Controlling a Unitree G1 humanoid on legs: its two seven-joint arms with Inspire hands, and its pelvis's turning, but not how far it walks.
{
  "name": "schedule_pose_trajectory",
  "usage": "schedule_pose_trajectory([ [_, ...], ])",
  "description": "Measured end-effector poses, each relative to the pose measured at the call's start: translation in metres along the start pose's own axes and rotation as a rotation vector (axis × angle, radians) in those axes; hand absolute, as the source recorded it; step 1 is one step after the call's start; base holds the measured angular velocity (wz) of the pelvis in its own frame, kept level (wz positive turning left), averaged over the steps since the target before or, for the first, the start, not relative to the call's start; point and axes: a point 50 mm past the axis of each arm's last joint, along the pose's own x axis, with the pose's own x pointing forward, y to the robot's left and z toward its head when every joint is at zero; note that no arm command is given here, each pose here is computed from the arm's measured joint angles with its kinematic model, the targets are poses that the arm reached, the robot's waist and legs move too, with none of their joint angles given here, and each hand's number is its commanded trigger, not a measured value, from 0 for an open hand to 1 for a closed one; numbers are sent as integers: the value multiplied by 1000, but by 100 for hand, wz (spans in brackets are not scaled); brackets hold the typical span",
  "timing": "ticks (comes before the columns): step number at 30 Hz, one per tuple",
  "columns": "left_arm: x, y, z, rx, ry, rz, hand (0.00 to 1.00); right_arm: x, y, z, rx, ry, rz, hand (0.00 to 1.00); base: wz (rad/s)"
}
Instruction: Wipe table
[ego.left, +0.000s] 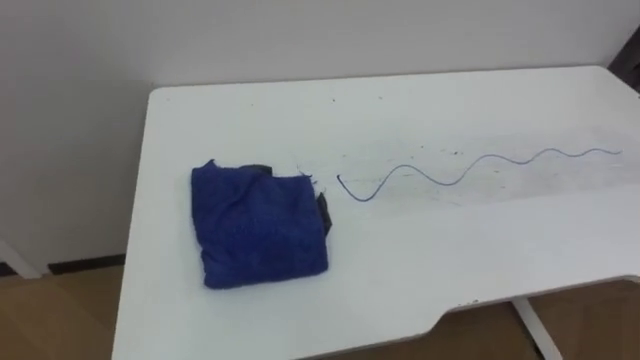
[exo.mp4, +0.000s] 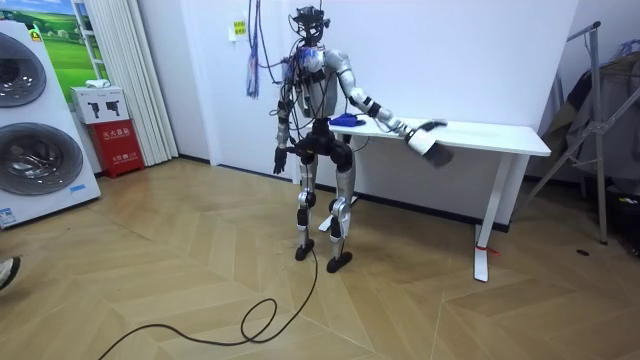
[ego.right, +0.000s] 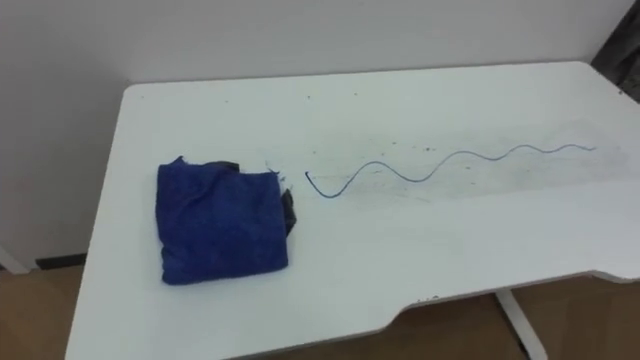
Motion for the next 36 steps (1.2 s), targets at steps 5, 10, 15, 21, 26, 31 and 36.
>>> schedule_pose_trajectory([
  [5, 0, -7, 19, 54, -74, 4, 0, -45, 36, 98, -161, -597, 25, 0, -3],
  [10, -1, -15, 25, 117, -105, -11, 0, -94, 62, 137, -259, -952, 59, 0, 3],
  [15, -2, -22, 20, 172, -99, -40, 0, -133, 93, 157, -374, -1206, 94, 0, 7],
  [21, -3, -27, 20, 205, -100, -72, 0, -176, 121, 162, -459, -1430, 186, 0, 13],
  [26, -3, -29, 27, 216, -118, -99, 0, -194, 140, 147, -616, -1522, 293, 0, 20],
  [31, -3, -29, 34, 218, -138, -114, 0, -213, 159, 125, -806, -1603, 418, 0, 10],
  [36, -3, -33, 37, 239, -145, -142, 0, -219, 169, 107, -959, -1640, 482, 0, 18],
])
